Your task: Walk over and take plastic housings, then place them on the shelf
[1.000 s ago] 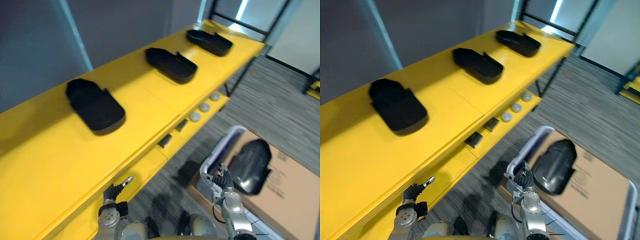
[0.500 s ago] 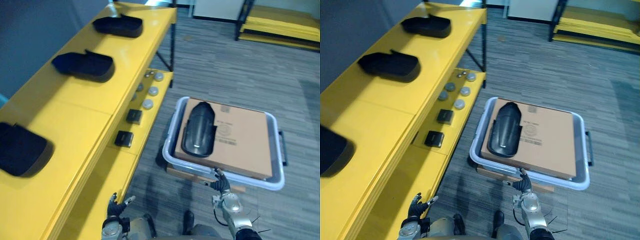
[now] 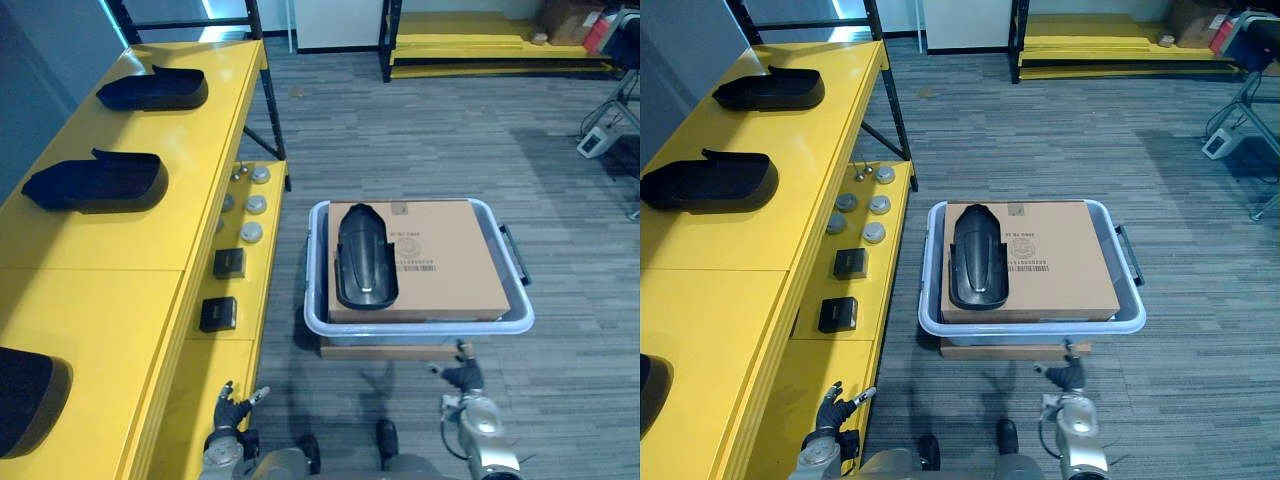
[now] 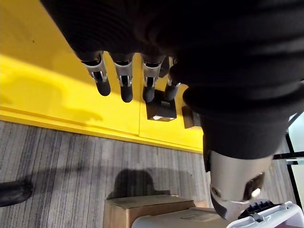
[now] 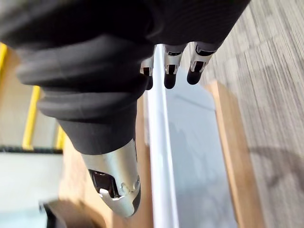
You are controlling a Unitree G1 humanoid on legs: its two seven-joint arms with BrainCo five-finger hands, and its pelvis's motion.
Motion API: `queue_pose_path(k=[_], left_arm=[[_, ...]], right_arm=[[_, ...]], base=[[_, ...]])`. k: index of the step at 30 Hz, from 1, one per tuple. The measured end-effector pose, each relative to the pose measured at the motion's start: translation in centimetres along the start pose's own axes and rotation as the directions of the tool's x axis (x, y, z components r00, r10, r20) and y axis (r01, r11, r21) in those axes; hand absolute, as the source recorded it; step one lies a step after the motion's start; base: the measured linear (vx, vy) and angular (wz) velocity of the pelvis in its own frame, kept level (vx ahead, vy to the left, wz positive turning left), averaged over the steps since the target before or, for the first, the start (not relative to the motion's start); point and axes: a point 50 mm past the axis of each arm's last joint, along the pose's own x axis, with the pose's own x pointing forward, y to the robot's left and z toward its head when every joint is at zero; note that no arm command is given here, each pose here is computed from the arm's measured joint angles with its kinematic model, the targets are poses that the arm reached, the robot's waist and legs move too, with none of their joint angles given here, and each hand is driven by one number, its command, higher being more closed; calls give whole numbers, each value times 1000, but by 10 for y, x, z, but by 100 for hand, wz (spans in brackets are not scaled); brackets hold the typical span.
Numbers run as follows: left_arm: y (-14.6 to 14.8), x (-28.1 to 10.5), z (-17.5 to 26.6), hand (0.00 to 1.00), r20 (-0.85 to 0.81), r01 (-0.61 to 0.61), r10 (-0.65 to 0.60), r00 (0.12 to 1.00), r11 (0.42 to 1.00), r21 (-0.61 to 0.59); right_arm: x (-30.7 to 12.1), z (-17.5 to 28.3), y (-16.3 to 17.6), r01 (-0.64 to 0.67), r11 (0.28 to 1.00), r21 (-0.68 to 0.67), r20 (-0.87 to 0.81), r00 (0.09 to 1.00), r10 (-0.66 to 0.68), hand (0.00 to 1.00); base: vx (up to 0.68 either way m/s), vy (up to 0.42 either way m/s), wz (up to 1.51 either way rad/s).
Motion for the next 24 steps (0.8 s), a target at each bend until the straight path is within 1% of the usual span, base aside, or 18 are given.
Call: queue_pose_path(k=[2, 3, 5, 9, 11, 13, 14, 16, 18, 21, 24], left_arm=[[0, -2, -5, 0, -15, 2, -2, 1000, 1000, 2], [1, -4, -9, 0, -26, 4, -3, 1000, 1000, 4], [2, -5, -12, 0, -32, 4, -3, 999, 1000, 8], [4, -11, -24, 0, -65, 21, -19, 998, 1000, 18], [5, -13, -29, 0, -82, 20, -18, 996, 1000, 21], [5, -13, -31, 0, -92, 21, -19, 996, 1000, 23], [5, -13, -31, 0, -92, 22, -19, 996, 1000, 23], [5, -13, -31, 0, -91, 22, -19, 996, 999, 23], [5, -15, -34, 0, -98, 21, -18, 995, 1000, 24], [5, -14, -31, 0, -89, 19, -17, 996, 1000, 23], [3, -13, -26, 0, -61, 23, -22, 998, 1000, 21]], right_arm=[[4, 10, -18, 77, 997, 20, 39, 996, -77, 0], [7, 22, -31, 136, 990, 31, 86, 987, -138, 0], [9, 41, -42, 178, 983, 47, 161, 970, -183, 0], [6, 88, -41, 182, 981, 61, 353, 916, -192, 0], [5, 106, -33, 159, 985, 63, 422, 890, -171, 0], [2, 131, -13, 101, 994, 31, 521, 848, -103, 0], [0, 137, -7, 85, 996, 17, 544, 835, -80, 0], [-2, 151, 14, 44, 997, -62, 603, 798, 2, 0], [-2, 158, 29, 30, 994, -107, 625, 780, 44, 0], [6, 161, 51, 5, 987, -160, 600, 795, 93, 0], [21, 152, 61, 23, 984, -178, 522, 850, 75, 0]], base=[[11, -5, -6], [-8, 7, -4], [-18, 7, 2], [-26, 11, 5], [-9, 0, 11], [-13, -2, 18], [-17, 3, 15], [-18, 8, 13], [-9, 1, 27], [-8, 19, 40], [-2, 24, 23]])
